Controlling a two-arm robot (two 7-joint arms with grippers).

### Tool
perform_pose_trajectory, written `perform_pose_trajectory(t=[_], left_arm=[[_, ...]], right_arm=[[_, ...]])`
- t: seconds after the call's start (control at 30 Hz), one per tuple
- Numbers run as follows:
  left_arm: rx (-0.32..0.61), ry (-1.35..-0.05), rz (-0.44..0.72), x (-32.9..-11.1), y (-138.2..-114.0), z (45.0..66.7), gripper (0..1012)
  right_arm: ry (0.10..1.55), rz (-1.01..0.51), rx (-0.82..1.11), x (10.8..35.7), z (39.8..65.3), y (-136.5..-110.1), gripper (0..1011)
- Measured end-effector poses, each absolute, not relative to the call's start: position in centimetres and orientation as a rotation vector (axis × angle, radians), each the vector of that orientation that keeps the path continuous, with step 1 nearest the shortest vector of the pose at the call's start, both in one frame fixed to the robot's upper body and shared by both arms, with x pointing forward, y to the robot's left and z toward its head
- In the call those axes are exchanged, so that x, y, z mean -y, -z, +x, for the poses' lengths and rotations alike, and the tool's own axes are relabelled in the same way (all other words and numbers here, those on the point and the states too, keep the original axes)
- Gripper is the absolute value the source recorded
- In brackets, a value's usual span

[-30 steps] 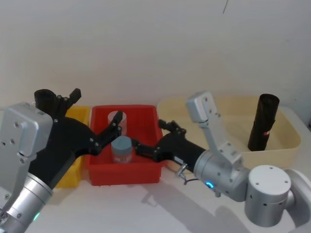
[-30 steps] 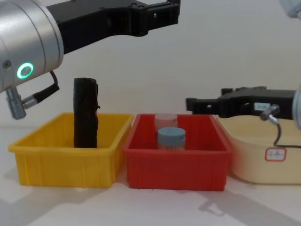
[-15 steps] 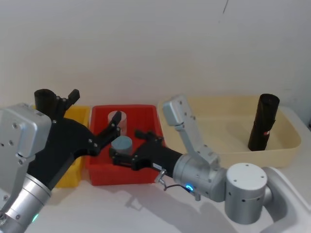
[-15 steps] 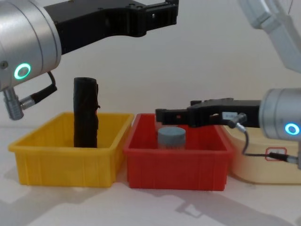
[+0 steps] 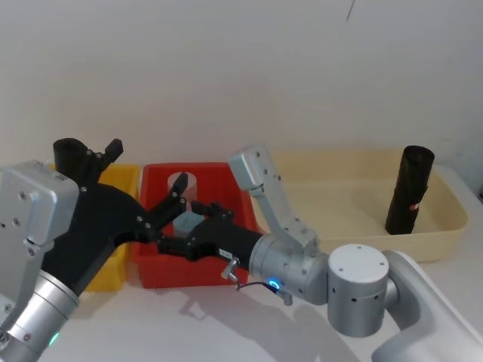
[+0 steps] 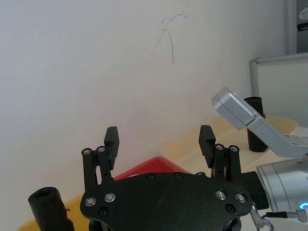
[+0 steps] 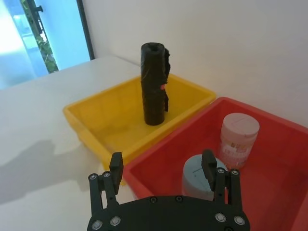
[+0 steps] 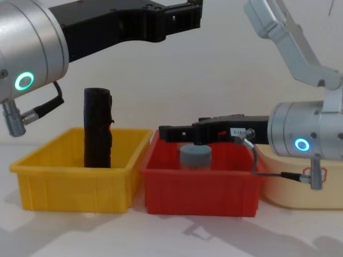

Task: Pick up the garbage bag with the one hand and transfer it to the other hand.

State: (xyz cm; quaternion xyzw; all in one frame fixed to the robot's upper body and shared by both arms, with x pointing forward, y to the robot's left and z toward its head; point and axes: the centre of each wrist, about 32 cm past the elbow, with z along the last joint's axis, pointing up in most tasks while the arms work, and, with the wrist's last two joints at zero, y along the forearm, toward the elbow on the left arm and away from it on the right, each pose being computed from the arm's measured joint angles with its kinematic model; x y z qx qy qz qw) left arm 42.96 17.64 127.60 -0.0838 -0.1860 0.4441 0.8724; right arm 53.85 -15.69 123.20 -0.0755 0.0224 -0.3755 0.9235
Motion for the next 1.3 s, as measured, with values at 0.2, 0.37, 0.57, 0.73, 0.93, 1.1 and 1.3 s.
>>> perform_pose_trajectory(t=[0.2, 0.37, 0.57, 0.73, 0.93, 1.1, 1.3], left_arm=[[0.389, -0.928, -0.175, -17.6, -127.6, 42.9, 1001], [0.388, -0.928, -0.175, -17.6, -127.6, 42.9, 1001], [0.388, -0.928, -0.175, -17.6, -127.6, 42.9, 1001], [0.388, -0.928, -0.175, -17.6, -127.6, 42.9, 1001], [0.388, -0.928, -0.175, -17.6, -127.6, 42.9, 1001], [0.388, -0.928, -0.175, -17.6, -127.6, 42.9, 1001], [0.388, -0.928, -0.175, -17.6, -127.6, 42.9, 1001]], right_arm=[[0.792, -0.141, -0.053, 15.7, 54.6, -123.2, 1004], [0.817, -0.129, -0.058, 16.1, 55.3, -123.2, 1004], [0.839, -0.124, -0.065, 16.5, 55.9, -123.0, 1004], [0.851, -0.126, -0.072, 16.8, 56.2, -122.7, 1004], [0.845, -0.133, -0.078, 17.0, 56.4, -122.4, 1004], [0.834, -0.143, -0.083, 17.0, 56.4, -122.1, 1004], [0.826, -0.155, -0.089, 16.9, 56.4, -121.9, 1004]])
